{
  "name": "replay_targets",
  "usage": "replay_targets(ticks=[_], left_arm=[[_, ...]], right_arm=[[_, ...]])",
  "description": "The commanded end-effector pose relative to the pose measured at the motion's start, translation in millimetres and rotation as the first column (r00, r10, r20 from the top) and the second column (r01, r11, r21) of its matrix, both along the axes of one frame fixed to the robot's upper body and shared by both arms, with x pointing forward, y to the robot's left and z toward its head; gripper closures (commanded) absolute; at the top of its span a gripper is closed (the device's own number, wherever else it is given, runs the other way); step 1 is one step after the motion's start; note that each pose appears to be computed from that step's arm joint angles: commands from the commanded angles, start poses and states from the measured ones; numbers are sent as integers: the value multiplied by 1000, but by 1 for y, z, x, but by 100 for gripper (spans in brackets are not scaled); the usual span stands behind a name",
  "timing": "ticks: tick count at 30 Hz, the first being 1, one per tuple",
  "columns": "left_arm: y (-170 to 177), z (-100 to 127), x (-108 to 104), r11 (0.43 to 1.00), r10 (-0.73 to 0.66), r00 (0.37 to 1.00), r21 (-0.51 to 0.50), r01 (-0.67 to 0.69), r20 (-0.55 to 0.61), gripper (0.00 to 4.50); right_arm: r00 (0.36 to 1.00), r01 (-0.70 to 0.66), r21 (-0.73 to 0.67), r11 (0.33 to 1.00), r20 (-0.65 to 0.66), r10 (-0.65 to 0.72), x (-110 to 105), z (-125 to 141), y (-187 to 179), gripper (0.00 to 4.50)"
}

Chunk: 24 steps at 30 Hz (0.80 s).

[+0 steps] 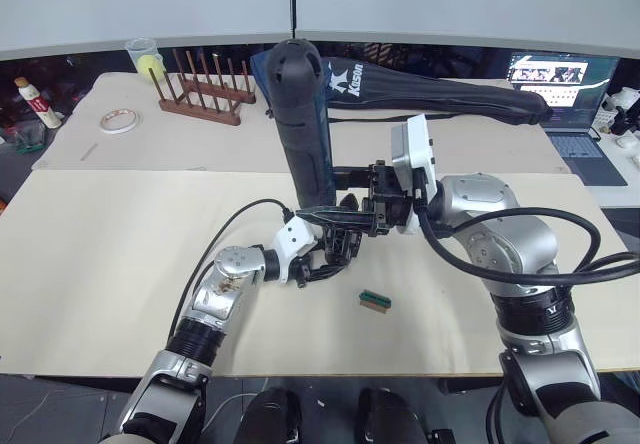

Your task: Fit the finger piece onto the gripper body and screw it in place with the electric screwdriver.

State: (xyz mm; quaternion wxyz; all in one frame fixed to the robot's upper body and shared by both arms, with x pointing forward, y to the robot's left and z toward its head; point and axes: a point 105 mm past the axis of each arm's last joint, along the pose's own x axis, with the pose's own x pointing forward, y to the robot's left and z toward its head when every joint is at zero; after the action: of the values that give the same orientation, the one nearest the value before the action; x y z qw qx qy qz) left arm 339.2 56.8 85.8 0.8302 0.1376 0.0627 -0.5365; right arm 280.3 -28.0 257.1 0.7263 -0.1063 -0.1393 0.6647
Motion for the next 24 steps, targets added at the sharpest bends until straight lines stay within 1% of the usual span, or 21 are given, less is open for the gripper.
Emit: replay_targets(ticks=[1, 10, 24], left_arm=[[-6, 14, -2, 999, -25, 998, -22, 27, 48, 218], [-7, 14, -2, 999, -26, 998, -24, 27, 50, 218], [-7, 15, -2, 999, -27, 998, -25, 28, 53, 218]], right_arm=[[996, -20, 36, 999, 85, 17, -7, 22, 0, 259], [995, -19, 26, 999, 97, 17, -6, 26, -1, 259], [996, -12, 16, 1000, 83, 11, -4, 21, -5, 259]])
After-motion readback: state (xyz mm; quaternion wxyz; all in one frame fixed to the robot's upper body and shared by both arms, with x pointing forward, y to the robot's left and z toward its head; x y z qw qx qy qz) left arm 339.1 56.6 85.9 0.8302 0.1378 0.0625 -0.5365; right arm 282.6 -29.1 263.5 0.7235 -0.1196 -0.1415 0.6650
